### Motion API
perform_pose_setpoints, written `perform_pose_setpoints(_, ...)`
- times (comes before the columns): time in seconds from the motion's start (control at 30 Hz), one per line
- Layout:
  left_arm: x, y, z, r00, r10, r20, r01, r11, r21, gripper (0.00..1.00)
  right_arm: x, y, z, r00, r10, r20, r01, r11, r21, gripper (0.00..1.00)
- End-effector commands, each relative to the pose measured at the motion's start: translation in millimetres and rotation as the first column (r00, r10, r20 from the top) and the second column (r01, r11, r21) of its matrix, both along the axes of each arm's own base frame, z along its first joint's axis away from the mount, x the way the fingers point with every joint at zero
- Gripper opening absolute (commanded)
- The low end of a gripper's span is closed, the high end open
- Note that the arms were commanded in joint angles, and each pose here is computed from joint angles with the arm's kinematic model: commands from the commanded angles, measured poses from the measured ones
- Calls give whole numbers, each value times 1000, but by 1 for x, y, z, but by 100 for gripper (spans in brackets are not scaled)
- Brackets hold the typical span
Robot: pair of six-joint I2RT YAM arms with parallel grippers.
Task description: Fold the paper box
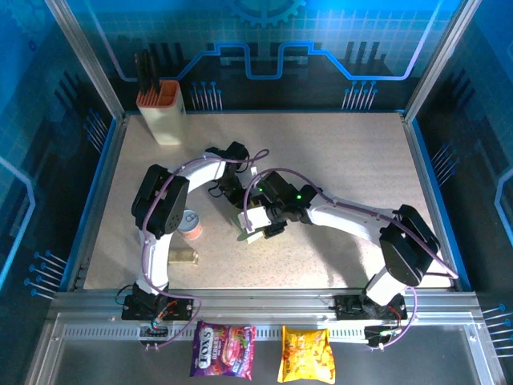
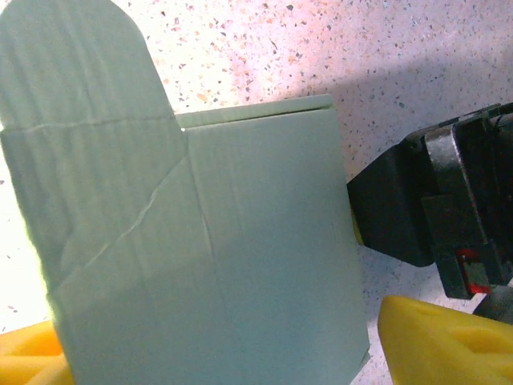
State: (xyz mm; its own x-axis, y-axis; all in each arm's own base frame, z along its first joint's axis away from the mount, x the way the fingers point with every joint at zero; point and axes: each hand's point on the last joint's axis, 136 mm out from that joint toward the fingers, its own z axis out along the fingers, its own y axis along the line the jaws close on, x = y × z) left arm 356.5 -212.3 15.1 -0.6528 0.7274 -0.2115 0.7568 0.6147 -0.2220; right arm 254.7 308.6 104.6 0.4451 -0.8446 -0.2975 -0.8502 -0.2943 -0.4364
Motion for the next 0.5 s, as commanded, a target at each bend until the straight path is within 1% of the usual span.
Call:
perform_pose_setpoints(0.0, -2, 6, -4, 1000, 8, -30, -7, 1000, 23, 11, -3, -3, 9, 999, -34, 4, 34, 999, 35, 78)
perform_pose_setpoints(0.2, -1, 6, -1, 1000, 12, -27, -11, 1000, 23, 11, -4, 1, 43, 992, -111, -60, 121, 973, 195, 78)
perform_pose_setpoints(0.37, 4, 2, 23, 999, 28, 28, -28, 1000, -13, 17, -31, -5, 57, 968, -125, -219, 180, 951, 251, 77)
perform_pose_setpoints(0.47, 9, -2, 42, 996, 37, 77, -33, 998, -49, 22, -45, -8, 60, 939, -145, -312, 237, 930, 280, 76)
